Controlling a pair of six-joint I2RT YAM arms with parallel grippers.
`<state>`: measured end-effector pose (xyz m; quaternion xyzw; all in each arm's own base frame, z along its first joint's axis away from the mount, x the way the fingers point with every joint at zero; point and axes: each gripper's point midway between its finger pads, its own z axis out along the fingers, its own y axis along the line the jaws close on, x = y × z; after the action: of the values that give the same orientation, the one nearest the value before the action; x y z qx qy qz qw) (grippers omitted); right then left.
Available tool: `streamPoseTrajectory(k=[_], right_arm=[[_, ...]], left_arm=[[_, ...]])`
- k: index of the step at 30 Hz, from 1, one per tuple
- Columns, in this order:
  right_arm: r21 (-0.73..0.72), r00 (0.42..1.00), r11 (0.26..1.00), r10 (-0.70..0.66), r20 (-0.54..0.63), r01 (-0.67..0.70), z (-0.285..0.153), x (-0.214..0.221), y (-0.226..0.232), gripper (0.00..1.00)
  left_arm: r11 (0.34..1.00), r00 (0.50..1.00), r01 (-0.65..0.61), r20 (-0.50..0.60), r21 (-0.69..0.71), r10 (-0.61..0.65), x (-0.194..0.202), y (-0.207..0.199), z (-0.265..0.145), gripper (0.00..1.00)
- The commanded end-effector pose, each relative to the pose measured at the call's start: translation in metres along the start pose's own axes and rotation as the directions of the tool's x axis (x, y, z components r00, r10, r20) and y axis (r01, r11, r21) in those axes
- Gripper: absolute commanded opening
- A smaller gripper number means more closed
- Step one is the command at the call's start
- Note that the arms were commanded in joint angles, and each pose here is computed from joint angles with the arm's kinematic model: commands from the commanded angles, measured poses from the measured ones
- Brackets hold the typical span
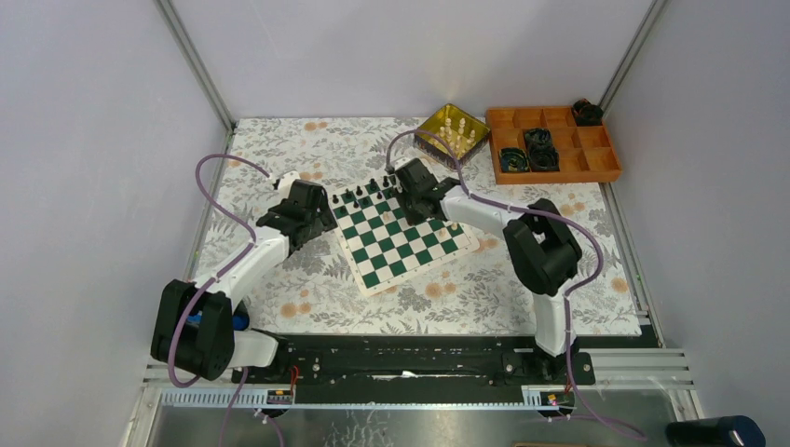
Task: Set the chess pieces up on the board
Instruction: Place the chess piece on the chessboard.
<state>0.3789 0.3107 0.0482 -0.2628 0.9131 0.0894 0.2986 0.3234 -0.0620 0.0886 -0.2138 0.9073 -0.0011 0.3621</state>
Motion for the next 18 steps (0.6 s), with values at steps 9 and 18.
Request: streamPoseTrajectory(k=[9,18], right_arm=[[0.084,0.998,0.996,0.002,0.07,-0.008,-0.04,0.021,-0.012,0.01],[0.116,0.998,0.993,0.009,0.061,-0.016,-0.041,0.037,-0.019,0.01]], left_arm=[[0.999,0.999,0.02,0.031,0.034,-0.021,-0.007,-0.003,-0.005,0.88],[0.999,1.0,0.013,0.025,0.039,-0.014,-0.004,-0.002,-0.006,0.88]])
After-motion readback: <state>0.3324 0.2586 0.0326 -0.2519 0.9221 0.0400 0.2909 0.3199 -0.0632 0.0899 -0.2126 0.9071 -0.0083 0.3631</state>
